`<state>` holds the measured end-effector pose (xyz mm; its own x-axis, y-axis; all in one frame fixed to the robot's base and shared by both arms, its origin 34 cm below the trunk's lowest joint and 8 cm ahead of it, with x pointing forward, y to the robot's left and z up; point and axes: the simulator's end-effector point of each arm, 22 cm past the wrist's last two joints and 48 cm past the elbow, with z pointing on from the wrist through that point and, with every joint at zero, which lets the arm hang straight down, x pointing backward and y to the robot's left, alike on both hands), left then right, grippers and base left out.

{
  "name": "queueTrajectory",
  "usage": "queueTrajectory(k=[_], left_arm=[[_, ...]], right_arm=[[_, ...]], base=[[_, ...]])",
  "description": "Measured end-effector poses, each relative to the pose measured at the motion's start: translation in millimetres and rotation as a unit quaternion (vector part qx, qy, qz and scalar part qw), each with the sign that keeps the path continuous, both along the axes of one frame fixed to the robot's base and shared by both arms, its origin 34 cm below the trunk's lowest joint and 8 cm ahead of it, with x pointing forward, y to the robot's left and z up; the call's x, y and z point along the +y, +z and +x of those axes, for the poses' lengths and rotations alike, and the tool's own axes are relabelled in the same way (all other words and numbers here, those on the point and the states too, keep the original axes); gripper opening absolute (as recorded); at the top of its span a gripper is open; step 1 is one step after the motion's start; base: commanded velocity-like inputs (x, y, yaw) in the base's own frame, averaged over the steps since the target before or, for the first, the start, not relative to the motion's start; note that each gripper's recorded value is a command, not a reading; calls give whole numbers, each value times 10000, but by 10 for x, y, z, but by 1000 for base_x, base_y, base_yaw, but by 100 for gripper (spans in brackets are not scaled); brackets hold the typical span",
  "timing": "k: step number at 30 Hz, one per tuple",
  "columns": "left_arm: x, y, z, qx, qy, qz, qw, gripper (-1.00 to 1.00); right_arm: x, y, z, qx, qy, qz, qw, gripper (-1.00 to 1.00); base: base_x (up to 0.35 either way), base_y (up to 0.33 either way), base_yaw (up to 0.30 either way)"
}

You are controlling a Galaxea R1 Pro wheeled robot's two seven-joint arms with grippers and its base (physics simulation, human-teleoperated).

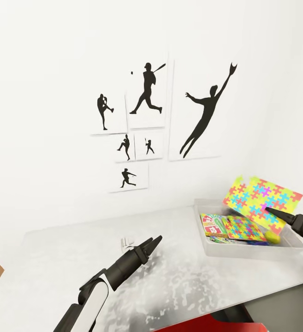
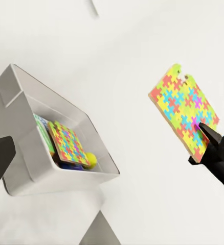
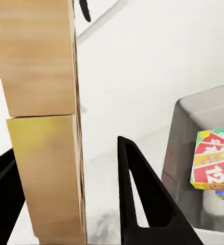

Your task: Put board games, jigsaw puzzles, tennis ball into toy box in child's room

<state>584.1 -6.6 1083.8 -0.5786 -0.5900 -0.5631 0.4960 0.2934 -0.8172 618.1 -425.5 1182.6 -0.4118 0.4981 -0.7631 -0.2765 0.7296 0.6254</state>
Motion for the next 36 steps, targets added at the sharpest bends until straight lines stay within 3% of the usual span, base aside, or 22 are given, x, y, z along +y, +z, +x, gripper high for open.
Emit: queueTrajectory(k=[1, 6, 7, 9, 14, 21, 27, 36], left_arm=[[0, 1, -1, -1, 0, 0, 10000, 100], [-14, 6, -9, 23, -42, -8, 10000, 100], [-14, 7, -10, 22, -43, -8, 10000, 100], [-47, 23, -16, 57, -103, -2, 9999, 100], [-79, 192, 10, -41, -173, 0, 9998, 100], [-129, 832, 45, -410, -407, 3, 9983, 100], [-172, 1462, 218, -551, -493, -323, 9967, 100], [-285, 1663, 220, -524, -653, -437, 9955, 100]], right_arm=[[1, 5, 0, -2, 1, 12, 10000, -100], [-186, -165, 442, 324, -656, 296, 9969, -100], [-178, -154, 441, 316, -644, 328, 9969, -100], [-320, -404, 697, 757, -1072, 470, 9902, -100], [-276, -491, 868, 961, -1177, 713, 9858, -100], [-200, -632, 966, 1186, -1209, 861, 9818, -100], [-114, -815, 981, 1400, -1172, 992, 9782, -100], [-88, -975, 958, 1589, -1196, 1048, 9744, -100]], base=[[0, 0, 0], [0, 0, 0], [0, 0, 0], [0, 0, 0], [0, 0, 0], [0, 0, 0], [0, 0, 0], [0, 0, 0]])
